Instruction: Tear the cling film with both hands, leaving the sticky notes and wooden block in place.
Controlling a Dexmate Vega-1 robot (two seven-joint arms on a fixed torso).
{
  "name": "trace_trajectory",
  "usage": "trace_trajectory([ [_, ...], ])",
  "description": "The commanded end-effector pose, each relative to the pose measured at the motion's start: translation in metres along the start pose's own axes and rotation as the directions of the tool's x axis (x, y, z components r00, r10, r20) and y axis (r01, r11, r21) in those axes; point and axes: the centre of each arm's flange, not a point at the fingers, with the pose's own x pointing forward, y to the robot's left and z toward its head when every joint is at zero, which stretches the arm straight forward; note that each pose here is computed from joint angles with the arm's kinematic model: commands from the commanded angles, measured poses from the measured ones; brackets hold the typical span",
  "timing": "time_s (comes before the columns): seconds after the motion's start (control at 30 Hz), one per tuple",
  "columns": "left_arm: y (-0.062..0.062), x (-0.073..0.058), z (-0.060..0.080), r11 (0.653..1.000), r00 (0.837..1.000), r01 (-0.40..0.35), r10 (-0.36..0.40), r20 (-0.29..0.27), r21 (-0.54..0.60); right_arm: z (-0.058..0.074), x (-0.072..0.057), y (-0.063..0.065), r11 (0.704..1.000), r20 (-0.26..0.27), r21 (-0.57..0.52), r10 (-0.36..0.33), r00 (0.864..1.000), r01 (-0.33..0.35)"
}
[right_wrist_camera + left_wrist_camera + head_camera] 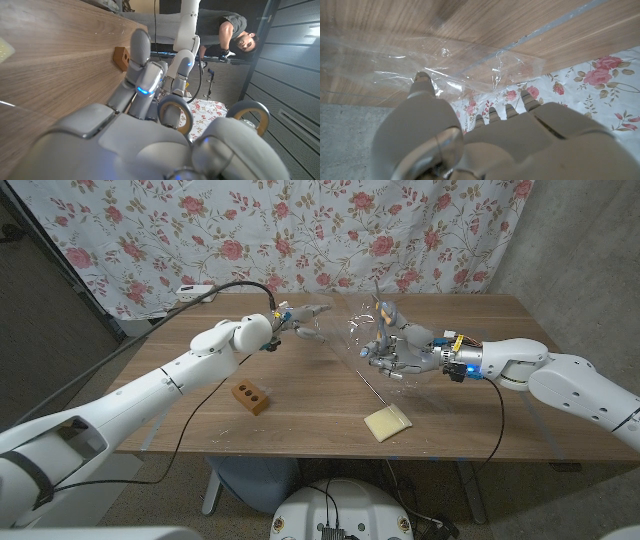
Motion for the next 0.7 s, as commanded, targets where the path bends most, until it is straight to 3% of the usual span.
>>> trace_trajectory([
  [0.03, -0.006, 0.011, 0.006, 0.990, 0.999, -0.034, 0.037, -0.021, 0.137, 0.002, 0.002, 0.000, 1.000, -0.003, -0.004, 0.004, 1.000, -0.004],
  [0.4, -0.015, 0.025, 0.014, 0.950, 0.995, -0.060, 0.081, -0.056, 0.306, 0.003, 0.001, 0.001, 1.000, -0.003, -0.003, -0.005, 1.000, 0.005],
  [0.7, -0.024, 0.036, 0.014, 0.948, 0.994, -0.065, 0.089, -0.064, 0.311, 0.002, 0.001, 0.000, 1.000, -0.004, -0.001, -0.004, 1.000, 0.004],
])
